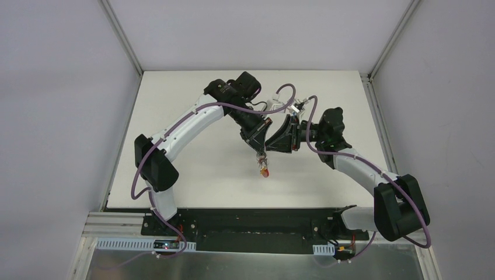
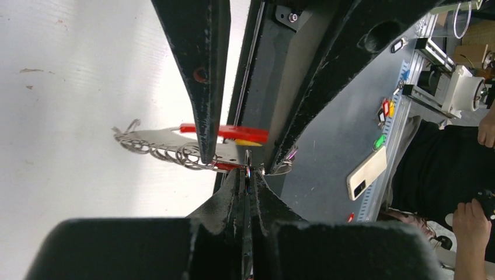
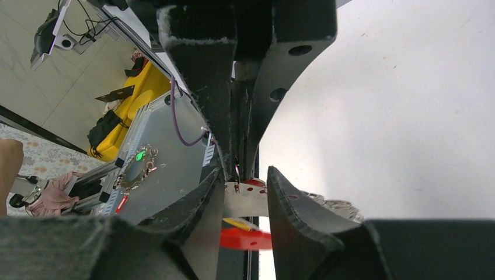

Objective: Put the keys on the keyring
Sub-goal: Adjust the key on the keyring.

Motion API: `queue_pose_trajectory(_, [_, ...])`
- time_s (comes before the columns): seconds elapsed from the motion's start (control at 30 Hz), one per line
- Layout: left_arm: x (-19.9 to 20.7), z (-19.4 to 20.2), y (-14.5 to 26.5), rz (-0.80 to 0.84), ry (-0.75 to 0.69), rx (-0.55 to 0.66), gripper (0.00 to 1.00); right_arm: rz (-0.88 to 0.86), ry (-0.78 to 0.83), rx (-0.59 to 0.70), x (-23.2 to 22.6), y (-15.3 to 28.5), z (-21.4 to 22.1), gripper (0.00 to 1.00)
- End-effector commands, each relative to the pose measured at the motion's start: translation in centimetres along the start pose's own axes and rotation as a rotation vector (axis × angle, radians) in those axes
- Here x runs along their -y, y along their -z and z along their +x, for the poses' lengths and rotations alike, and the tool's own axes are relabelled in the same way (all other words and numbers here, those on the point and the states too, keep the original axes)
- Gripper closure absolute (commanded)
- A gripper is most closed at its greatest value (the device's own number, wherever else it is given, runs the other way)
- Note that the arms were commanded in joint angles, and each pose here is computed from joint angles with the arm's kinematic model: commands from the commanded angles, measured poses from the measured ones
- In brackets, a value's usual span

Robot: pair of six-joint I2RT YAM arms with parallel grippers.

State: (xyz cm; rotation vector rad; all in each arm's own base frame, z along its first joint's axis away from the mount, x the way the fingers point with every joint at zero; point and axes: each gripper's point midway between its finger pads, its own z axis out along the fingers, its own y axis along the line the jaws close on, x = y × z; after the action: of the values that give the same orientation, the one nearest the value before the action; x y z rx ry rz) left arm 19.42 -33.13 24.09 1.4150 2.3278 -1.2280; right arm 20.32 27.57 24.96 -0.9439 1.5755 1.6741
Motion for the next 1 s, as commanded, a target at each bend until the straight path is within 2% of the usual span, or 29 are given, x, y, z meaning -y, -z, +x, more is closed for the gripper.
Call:
queue_pose_trajectory(0.0, [1.5, -0.9, 0.5, 0.026, -0.013, 0.020, 1.00, -0.053, 0.089, -0.014, -1.7, -0.3, -0.7, 0.66])
queue_pose_trajectory(0.17, [1.4, -0.9, 0.5, 0.024, -0.014, 0.022, 1.00, -0.058, 0.078, -0.031, -1.6, -0.6, -0.2, 0.76])
queue_pose_trajectory(0.3, [1.1, -0.8, 0.3, 0.019, -0.019, 0.018, 1.00, -0.062, 0.074, -0.033, -1.7, -0.7, -0.4, 0.98])
queue_pose_trajectory(0.33, [1.0, -0.7, 0.3, 0.013, -0.021, 0.018, 1.00, -0.060, 0.073, -0.031, -1.7, -0.8, -0.5, 1.00])
queue_pose_trajectory(0.43, [0.8, -0.5, 0.4, -0.002, -0.047, 0.021, 0.99, -0.049, 0.069, -0.021, -1.5, -0.7, -0.8, 1.00])
queue_pose_trajectory(0.53, [0.6, -0.8, 1.2, -0.024, -0.091, 0.066, 0.86, -0.028, 0.059, 0.010, -1.3, -0.5, -1.6, 1.00])
queue_pose_trajectory(0.63, [0.3, -1.7, 2.4, -0.040, -0.101, 0.153, 0.79, -0.014, 0.043, 0.071, -1.2, -0.1, -2.7, 1.00])
queue_pose_trajectory(0.8, [0.5, -2.9, 4.0, -0.026, -0.103, 0.267, 0.74, -0.007, 0.023, 0.120, -1.1, 0.3, -3.5, 1.00])
queue_pose_trajectory(0.97, [1.0, -3.4, 3.9, 0.013, -0.107, 0.304, 0.71, -0.007, 0.017, 0.130, -1.1, 0.3, -3.6, 1.00])
